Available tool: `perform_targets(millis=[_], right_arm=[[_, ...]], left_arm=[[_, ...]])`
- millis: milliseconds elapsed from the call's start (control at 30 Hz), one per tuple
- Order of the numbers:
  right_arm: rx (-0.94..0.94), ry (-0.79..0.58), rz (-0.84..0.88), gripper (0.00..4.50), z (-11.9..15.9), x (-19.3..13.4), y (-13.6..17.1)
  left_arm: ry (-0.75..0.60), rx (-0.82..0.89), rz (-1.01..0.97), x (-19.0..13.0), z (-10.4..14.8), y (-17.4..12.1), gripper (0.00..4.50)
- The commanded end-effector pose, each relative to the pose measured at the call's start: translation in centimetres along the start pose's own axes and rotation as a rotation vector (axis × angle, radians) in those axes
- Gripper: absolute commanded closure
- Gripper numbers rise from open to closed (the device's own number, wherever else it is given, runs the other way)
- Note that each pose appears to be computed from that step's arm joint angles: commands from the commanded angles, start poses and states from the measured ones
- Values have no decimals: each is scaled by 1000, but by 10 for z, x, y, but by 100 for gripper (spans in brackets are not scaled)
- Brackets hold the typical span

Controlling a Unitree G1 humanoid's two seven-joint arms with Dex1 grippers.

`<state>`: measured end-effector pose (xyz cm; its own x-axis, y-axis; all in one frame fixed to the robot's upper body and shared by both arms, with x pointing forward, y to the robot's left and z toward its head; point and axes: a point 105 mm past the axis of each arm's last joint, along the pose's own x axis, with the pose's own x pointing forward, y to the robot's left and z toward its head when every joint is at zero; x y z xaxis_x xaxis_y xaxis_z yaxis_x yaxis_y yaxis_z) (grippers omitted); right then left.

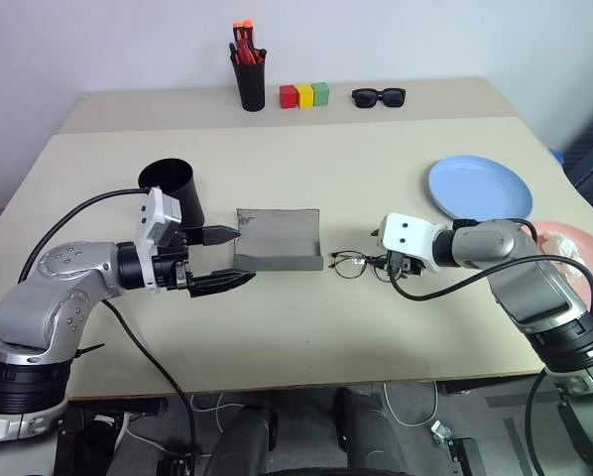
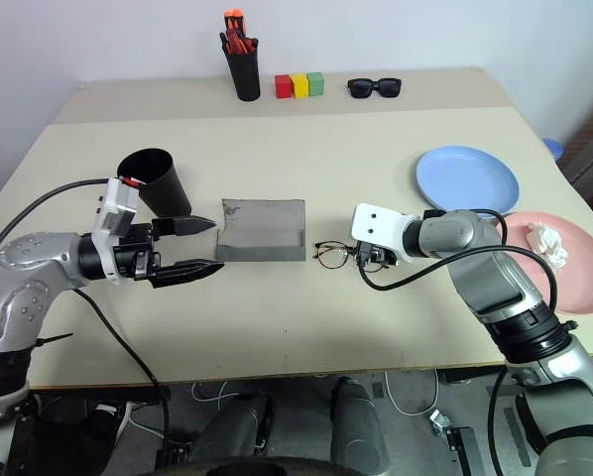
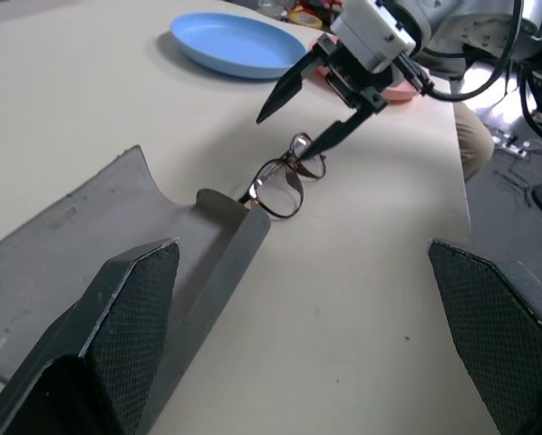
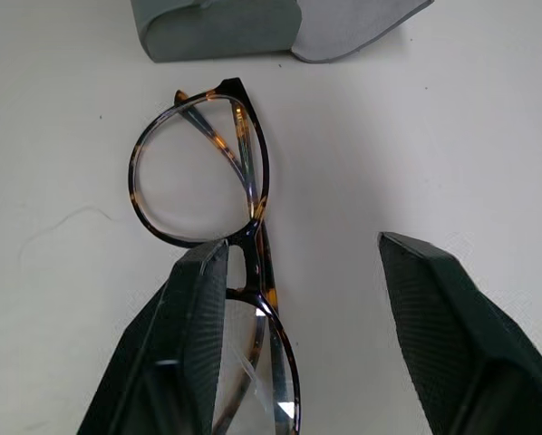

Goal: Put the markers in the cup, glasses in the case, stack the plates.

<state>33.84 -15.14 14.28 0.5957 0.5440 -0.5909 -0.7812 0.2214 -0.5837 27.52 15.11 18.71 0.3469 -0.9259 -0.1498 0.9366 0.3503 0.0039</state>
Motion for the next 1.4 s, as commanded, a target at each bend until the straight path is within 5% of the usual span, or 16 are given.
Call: perform_targets(millis=[33, 300, 400, 500, 833, 1167, 1400], right_arm=[[-40, 9, -4, 197, 2, -3, -3], [-89, 51, 5, 197, -3, 0, -3], [-92, 56, 13, 286, -5, 2, -2], [-98, 66, 19, 443, -6, 3, -2], [-106, 26, -43, 448, 5, -1, -20], [4, -310, -141, 448, 91, -7, -47], [108, -469, -203, 448, 150, 21, -54]], left_arm=[[-12, 50, -6, -1, 9, -4, 0], [-20, 57, -6, 4, 9, -5, 0], [-19, 63, -3, 4, 9, -5, 0], [-18, 65, -1, 4, 10, -5, 0], [-27, 48, 20, 0, 10, -5, 0], [-31, 11, 59, -19, 14, -15, 0], [-26, 6, 85, -35, 11, -20, 0]])
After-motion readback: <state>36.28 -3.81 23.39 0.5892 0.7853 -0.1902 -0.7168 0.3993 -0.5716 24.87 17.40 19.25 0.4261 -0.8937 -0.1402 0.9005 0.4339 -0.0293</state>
